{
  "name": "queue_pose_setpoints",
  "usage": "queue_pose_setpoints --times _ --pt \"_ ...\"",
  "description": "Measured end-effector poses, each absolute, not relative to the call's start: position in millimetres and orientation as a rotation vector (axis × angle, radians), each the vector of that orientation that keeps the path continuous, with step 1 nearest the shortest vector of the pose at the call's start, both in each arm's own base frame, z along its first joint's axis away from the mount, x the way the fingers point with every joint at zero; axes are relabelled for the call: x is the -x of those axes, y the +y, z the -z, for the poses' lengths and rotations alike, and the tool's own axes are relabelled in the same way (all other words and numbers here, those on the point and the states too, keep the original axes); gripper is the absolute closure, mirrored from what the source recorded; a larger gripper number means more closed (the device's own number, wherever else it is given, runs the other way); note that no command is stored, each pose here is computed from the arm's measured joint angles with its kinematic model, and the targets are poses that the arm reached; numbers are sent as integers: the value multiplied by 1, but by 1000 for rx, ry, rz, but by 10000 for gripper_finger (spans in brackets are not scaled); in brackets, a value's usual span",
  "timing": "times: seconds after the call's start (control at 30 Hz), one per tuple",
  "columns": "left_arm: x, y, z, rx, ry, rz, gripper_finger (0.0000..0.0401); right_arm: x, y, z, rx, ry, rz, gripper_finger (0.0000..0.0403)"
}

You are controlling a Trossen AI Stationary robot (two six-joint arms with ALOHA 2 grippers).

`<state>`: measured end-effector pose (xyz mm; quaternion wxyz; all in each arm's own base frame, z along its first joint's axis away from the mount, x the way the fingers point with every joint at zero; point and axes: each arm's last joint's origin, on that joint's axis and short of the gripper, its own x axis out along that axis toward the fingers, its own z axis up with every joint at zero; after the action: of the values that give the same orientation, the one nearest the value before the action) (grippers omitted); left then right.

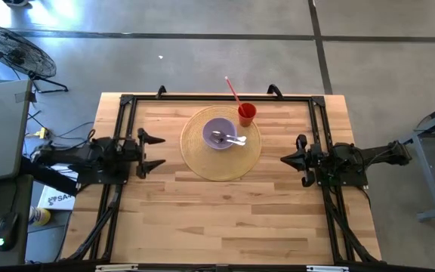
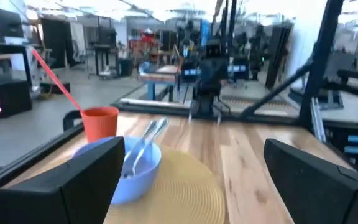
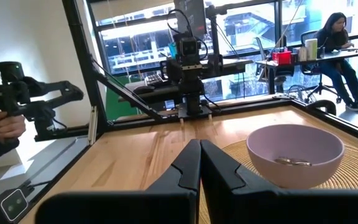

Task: Pick & Place Utensil
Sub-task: Return to Home Position

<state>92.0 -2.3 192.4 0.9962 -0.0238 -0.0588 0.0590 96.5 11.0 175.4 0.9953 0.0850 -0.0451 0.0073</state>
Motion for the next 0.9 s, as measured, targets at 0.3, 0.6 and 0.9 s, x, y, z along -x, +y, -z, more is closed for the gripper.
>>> queue_pose_setpoints --times 0.3,0.6,0.9 --pt "-92 14 -188 56 -89 -202 23 -97 11 -175 -170 -91 -14 402" --pt "-95 21 -172 62 -53 -311 23 -97 11 -175 -170 -90 -14 402" --pt "-95 21 -171 55 -48 -330 23 -97 11 -175 -170 -89 -17 402"
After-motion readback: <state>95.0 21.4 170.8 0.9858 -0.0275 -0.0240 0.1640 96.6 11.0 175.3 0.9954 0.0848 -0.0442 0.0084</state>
